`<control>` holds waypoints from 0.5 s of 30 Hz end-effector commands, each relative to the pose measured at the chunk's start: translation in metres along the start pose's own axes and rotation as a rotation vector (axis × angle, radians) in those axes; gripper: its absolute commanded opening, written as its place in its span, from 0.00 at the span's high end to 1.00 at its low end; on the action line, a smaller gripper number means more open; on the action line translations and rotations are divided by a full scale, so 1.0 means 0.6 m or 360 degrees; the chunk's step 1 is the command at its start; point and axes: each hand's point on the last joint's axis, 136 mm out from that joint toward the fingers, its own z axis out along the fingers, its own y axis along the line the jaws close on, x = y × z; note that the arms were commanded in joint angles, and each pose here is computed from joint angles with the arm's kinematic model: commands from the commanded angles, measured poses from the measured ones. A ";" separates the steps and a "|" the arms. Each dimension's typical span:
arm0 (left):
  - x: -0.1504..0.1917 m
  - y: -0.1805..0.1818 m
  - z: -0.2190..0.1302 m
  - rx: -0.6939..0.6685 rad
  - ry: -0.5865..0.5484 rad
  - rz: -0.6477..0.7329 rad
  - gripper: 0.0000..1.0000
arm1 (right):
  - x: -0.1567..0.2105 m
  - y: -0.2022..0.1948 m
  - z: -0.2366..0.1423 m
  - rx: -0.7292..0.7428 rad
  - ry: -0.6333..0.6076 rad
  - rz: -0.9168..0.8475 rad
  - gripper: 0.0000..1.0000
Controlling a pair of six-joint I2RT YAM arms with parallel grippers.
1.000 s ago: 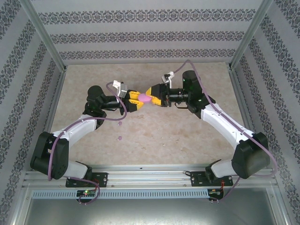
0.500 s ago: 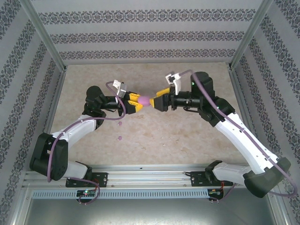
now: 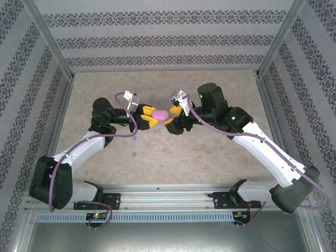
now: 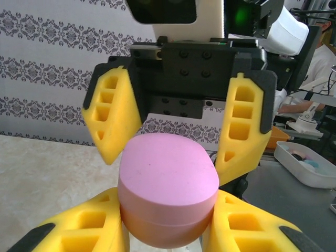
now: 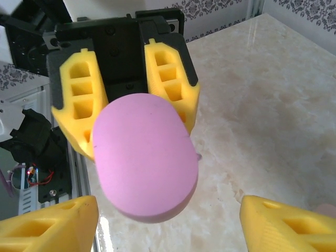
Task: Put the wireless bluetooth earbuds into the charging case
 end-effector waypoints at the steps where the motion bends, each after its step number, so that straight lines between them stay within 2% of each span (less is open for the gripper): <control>1: 0.003 -0.021 0.000 0.0061 0.0022 0.0007 0.85 | -0.021 0.015 0.002 -0.0085 -0.0040 -0.0083 0.32; 7: 0.007 -0.023 0.000 0.0072 0.0031 -0.0002 0.85 | -0.032 0.016 0.012 -0.0143 -0.0054 -0.0045 0.43; 15: 0.017 -0.025 -0.001 0.0089 0.0045 -0.0022 0.85 | -0.048 0.021 0.016 -0.0213 -0.0095 0.0003 0.43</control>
